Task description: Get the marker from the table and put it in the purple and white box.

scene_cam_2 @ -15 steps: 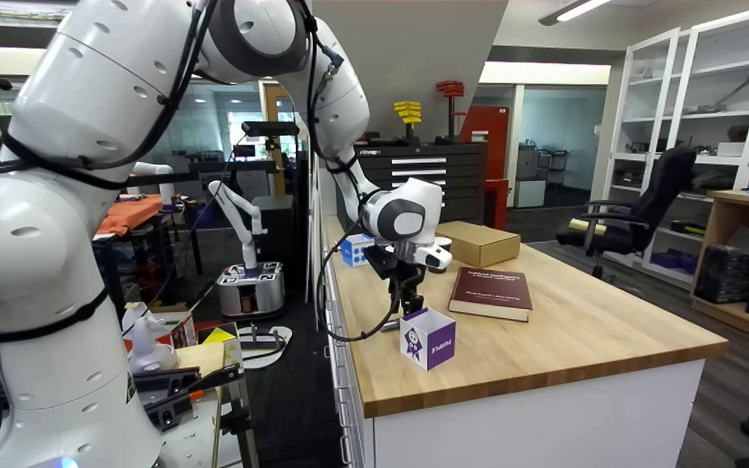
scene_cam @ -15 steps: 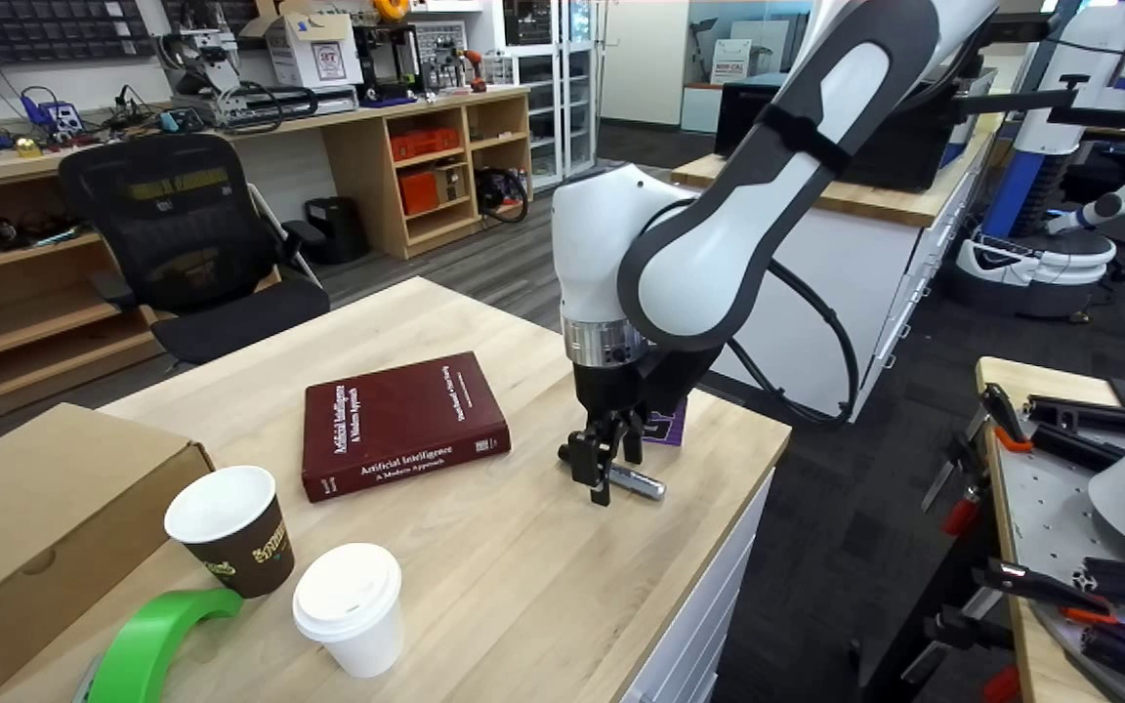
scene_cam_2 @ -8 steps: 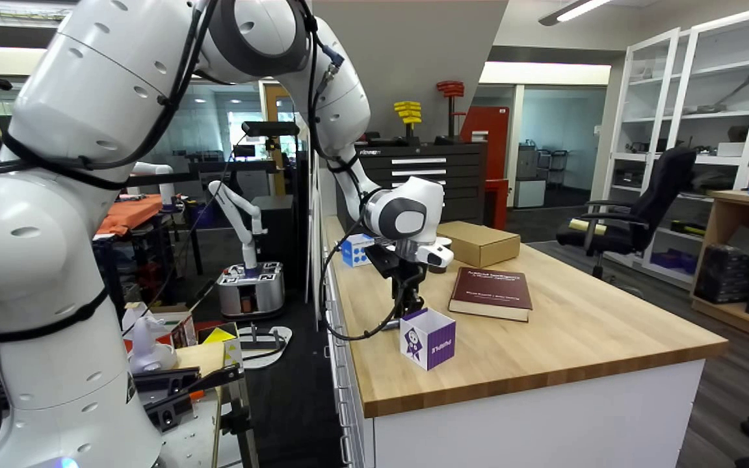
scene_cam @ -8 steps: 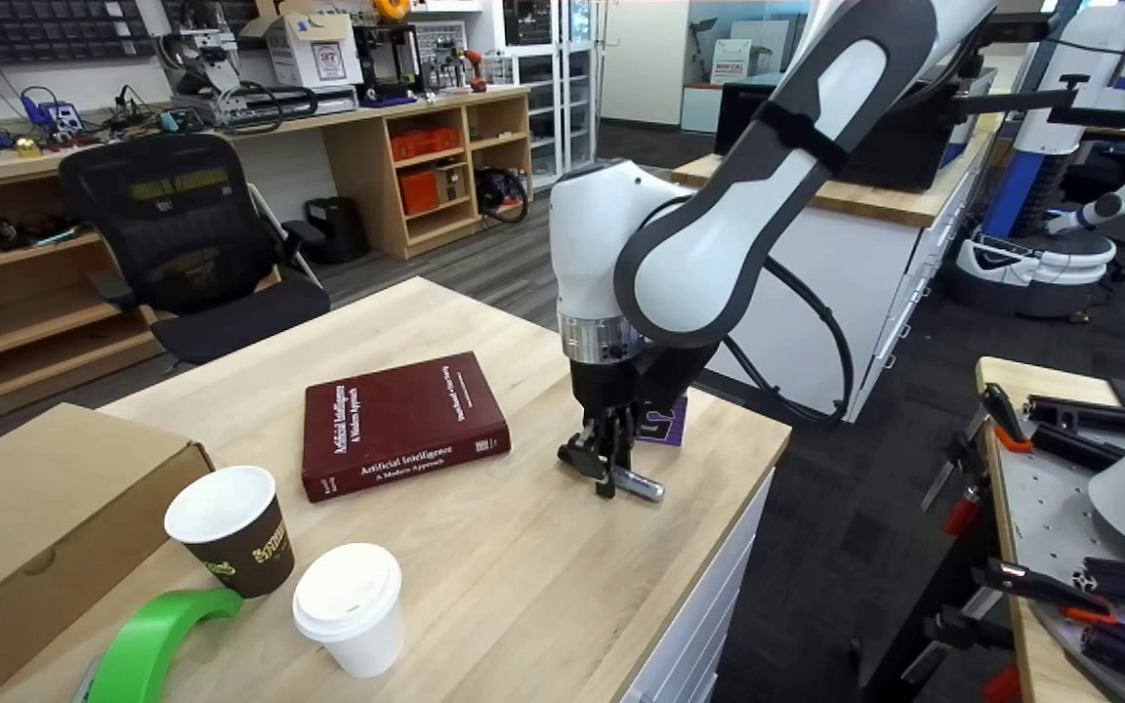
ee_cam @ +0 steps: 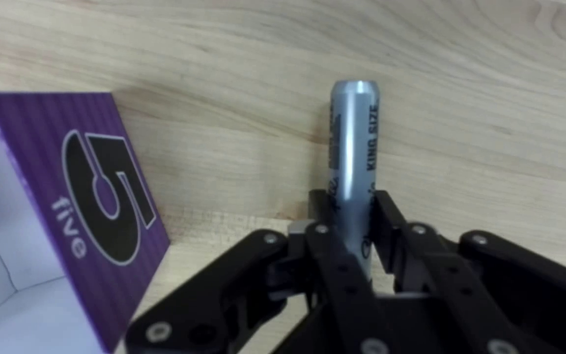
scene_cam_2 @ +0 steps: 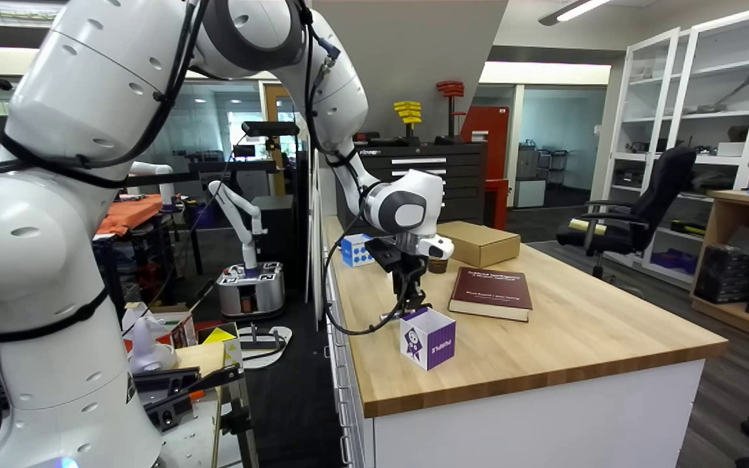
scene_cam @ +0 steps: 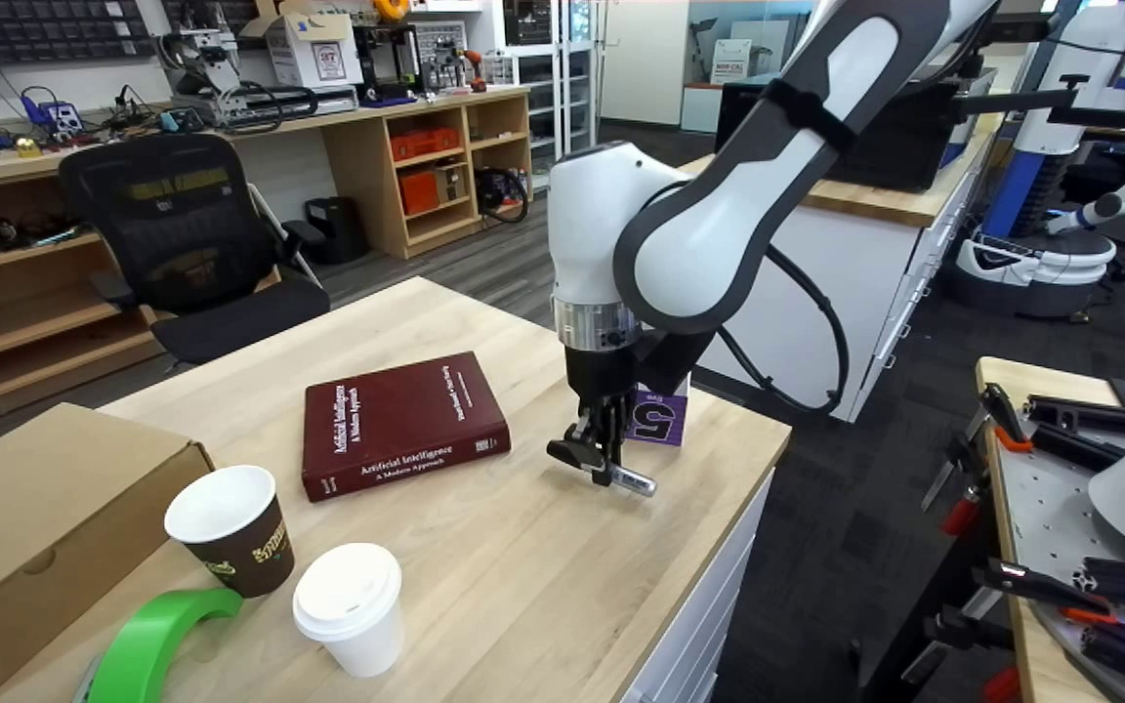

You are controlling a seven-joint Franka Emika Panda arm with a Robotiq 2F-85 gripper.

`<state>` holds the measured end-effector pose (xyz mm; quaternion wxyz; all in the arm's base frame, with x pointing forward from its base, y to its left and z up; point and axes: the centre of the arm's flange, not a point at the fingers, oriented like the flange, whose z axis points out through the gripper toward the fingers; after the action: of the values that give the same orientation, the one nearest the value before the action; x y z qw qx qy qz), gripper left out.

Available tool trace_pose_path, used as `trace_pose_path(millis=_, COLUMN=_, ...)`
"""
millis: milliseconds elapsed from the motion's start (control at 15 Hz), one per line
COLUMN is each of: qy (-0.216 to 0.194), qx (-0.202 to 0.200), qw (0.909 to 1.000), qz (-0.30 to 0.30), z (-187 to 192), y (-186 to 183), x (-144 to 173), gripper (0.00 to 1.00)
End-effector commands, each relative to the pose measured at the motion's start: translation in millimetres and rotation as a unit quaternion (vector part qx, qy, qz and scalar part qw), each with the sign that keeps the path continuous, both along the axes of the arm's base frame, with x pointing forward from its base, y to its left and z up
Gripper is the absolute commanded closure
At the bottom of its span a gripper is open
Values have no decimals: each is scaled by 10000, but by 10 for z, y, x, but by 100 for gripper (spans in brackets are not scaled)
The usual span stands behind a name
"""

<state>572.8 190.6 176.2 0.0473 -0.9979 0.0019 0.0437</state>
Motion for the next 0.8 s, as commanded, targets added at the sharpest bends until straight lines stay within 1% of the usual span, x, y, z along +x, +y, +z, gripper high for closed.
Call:
trace_pose_path(millis=0, qy=-339, qx=111, qw=9993, qz=133, z=494, y=-23, x=-167, gripper=94)
trace_pose_path(millis=200, qy=-625, qx=105, qw=9979, qz=108, z=780, y=-21, x=-155, gripper=94)
trace_pose_path(millis=400, qy=-974, qx=101, qw=9952, qz=29, z=1055, y=-106, x=-142, gripper=94)
trace_pose_path(millis=533, qy=-1226, qx=98, qw=9924, qz=-25, z=1201, y=-201, x=-142, gripper=94)
trace_pose_path(millis=733, qy=-1673, qx=68, qw=9858, qz=-73, z=1382, y=-375, x=-165, gripper=94)
